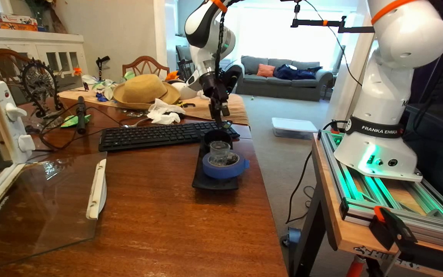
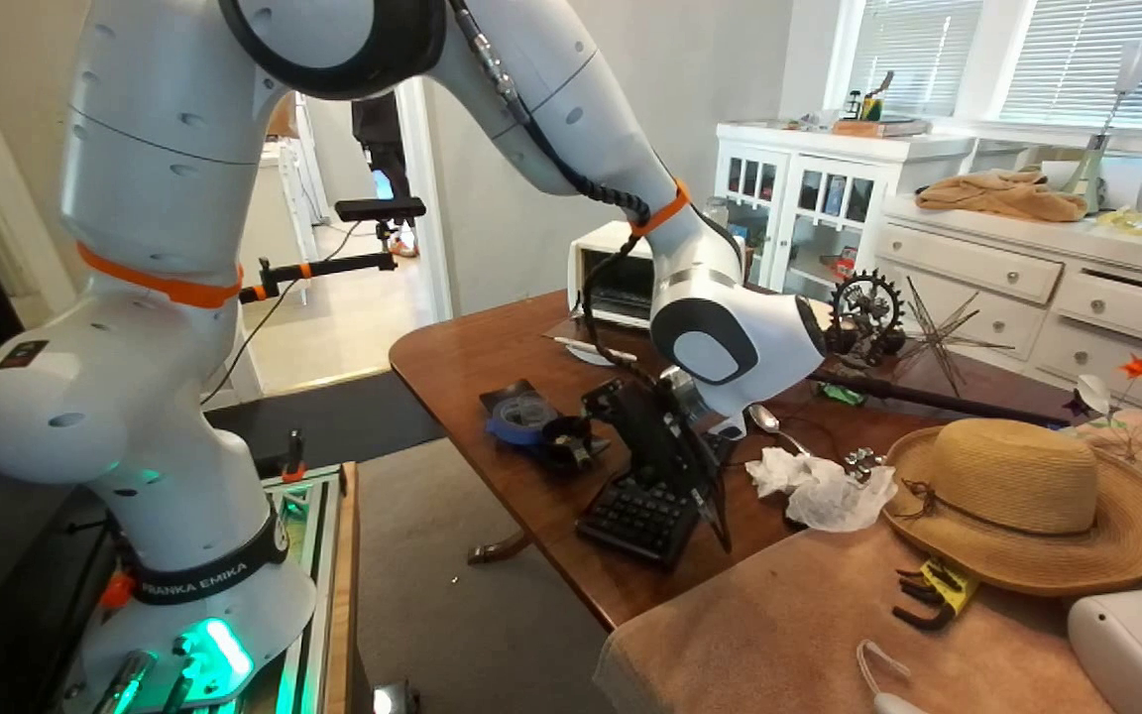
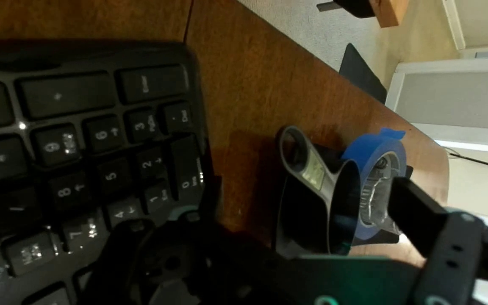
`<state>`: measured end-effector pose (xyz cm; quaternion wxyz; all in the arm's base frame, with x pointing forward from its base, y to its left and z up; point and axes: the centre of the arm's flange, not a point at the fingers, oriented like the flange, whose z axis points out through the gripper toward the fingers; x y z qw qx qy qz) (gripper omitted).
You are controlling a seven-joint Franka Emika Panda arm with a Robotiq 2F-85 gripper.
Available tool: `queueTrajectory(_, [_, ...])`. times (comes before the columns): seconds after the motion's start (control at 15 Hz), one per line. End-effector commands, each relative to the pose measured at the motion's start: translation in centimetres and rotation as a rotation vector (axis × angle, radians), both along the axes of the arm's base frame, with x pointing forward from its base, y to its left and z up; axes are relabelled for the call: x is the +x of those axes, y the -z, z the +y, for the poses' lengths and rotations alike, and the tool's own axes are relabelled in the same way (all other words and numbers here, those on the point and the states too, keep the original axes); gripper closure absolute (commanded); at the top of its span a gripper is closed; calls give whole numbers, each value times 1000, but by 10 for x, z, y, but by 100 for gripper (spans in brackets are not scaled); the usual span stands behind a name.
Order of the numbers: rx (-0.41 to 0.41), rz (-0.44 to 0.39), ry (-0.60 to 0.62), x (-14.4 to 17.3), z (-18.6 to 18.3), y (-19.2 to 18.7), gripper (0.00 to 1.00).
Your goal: Move the black measuring cup to the right then pick up the glass cup and set it down on the desk.
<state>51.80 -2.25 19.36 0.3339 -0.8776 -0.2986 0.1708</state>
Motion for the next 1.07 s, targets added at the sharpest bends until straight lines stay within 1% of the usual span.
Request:
queueTrajectory(0.0, [54, 41, -35, 8, 5, 11, 0])
queueTrajectory(0.07, [60, 49, -41, 9, 7, 12, 5])
queueTrajectory(0.2, [76, 68, -50, 9, 8, 15, 24])
queueTrajectory(0.27, [82, 77, -53, 9, 8, 16, 29])
queueTrajectory(0.4, [94, 100, -56, 10, 8, 18, 43])
queueTrajectory(0.47, [101, 108, -58, 10, 7, 19, 45])
queueTrajectory(0.53, [106, 115, -59, 10, 7, 20, 51])
queueTrajectory(0.67, [113, 129, -59, 10, 6, 20, 55])
queueTrajectory(0.73, [115, 132, -59, 10, 5, 21, 51])
queueTrajectory(0.8, [118, 136, -59, 10, 5, 21, 50])
queueTrajectory(0.93, [123, 142, -60, 11, 4, 22, 50])
queueTrajectory(1.0, [125, 144, -61, 11, 4, 22, 53])
